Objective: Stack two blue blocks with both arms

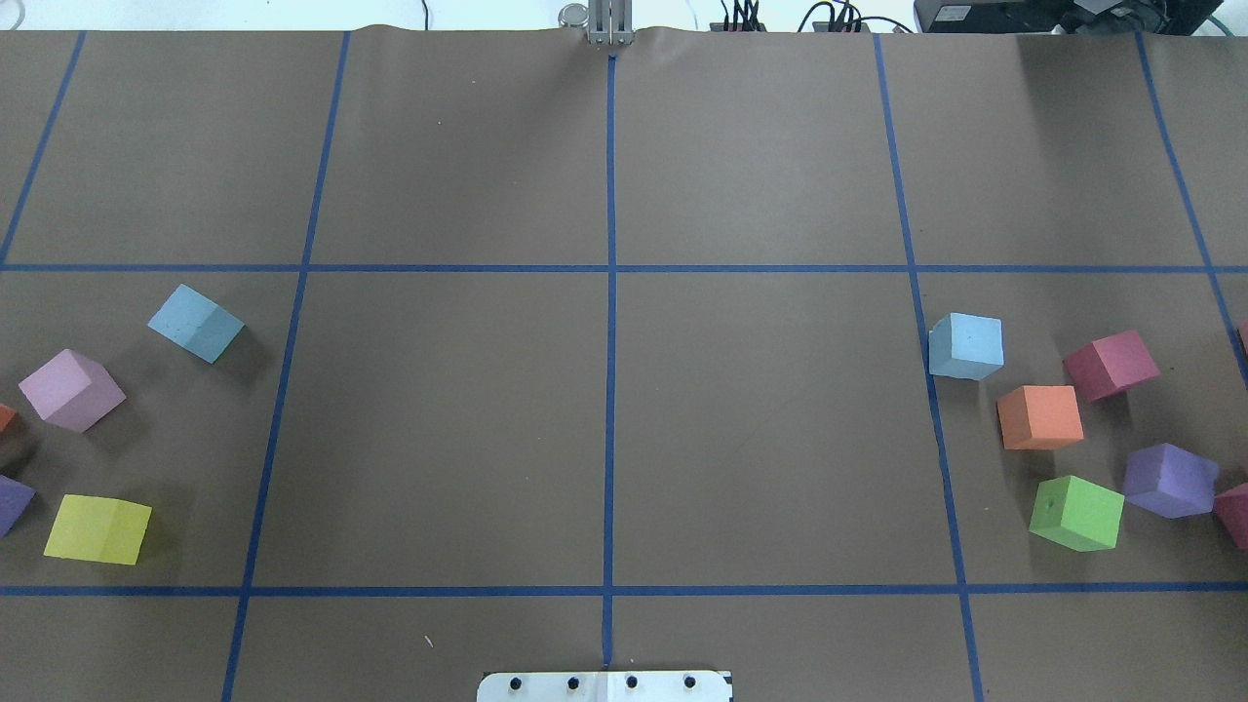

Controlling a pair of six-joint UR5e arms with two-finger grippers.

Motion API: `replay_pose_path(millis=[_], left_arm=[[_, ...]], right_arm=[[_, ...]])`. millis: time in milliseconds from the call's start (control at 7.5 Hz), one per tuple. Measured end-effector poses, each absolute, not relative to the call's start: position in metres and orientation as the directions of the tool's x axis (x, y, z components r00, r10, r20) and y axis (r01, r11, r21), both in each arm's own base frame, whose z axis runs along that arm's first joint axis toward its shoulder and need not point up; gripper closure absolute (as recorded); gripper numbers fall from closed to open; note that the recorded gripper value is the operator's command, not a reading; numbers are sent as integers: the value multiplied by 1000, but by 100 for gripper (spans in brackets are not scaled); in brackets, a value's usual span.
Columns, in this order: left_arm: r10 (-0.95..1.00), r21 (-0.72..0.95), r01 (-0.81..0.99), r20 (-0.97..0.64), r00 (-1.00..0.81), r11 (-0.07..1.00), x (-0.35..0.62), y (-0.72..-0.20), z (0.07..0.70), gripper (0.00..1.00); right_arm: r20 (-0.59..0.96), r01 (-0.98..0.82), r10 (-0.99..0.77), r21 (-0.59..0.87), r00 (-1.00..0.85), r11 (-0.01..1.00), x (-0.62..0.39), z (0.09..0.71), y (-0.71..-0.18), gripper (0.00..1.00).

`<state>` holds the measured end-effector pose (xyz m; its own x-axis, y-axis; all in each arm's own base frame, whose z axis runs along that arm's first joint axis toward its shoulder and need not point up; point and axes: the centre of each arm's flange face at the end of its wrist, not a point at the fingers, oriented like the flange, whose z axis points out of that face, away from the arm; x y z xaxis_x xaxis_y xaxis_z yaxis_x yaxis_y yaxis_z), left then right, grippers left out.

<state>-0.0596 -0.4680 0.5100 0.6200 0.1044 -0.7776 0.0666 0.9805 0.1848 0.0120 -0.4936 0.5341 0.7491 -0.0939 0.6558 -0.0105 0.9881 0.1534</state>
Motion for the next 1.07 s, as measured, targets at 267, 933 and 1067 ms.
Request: replay_pose_path(millis=[267, 933, 1067], left_arm=[[102, 182, 67, -778, 620, 981, -60, -468, 511, 0], [130, 192, 31, -765, 631, 981, -39, -482, 498, 0], [134, 182, 10, -759, 637, 983, -29, -494, 486, 0]], right_arm=[[658, -11, -88, 145, 748, 989, 11, 537, -492, 0], [664, 13, -114, 156, 739, 988, -2, 527, -500, 0], [664, 33, -135, 164, 735, 986, -13, 523, -504, 0]])
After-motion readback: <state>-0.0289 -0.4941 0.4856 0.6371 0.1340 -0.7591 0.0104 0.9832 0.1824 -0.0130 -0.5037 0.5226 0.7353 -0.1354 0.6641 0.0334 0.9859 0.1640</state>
